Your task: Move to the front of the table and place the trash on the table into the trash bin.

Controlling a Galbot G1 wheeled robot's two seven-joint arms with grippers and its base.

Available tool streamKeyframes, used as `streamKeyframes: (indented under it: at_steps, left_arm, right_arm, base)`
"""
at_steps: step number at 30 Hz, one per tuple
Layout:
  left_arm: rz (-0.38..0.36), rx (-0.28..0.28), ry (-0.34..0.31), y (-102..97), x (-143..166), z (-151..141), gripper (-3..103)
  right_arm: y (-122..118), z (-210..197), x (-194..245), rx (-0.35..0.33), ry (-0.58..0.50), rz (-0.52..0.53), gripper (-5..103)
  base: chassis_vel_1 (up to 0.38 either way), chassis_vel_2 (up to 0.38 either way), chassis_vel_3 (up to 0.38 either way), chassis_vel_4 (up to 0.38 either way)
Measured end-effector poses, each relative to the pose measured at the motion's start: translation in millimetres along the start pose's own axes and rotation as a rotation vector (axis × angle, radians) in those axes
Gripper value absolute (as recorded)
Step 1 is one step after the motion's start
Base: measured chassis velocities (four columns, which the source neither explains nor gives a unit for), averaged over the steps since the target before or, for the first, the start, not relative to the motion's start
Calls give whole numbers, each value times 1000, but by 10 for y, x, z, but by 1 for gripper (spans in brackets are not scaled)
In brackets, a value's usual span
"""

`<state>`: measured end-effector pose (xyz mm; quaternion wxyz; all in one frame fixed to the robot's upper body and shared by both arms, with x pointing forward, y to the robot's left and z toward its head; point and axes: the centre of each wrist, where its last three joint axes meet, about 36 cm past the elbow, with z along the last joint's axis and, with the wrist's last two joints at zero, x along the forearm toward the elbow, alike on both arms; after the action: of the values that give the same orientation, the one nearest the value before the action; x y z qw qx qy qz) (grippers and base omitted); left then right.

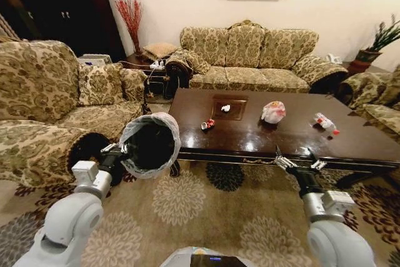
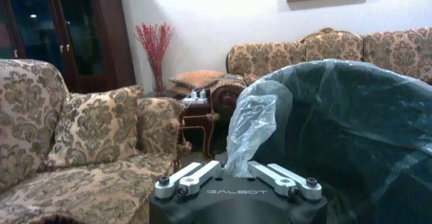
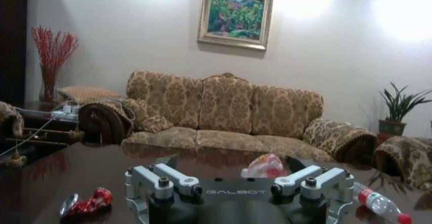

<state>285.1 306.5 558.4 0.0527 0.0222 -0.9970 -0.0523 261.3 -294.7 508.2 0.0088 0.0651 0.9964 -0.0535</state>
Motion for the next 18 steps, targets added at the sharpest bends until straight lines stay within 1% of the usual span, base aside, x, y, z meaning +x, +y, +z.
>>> streamKeyframes:
  at_steps: [10,18]
  left_arm:
    - [-2,-2,5,-5,-12,28,1]
    - [6,-4,10,-42,-16,53,1]
  right_arm:
    - [3,21,-15,1,2,-2,100]
    - [-4,32,-19,1,3,-1,100]
  base:
    - [-89,71,78,-74]
    - [-97,101,102,-107]
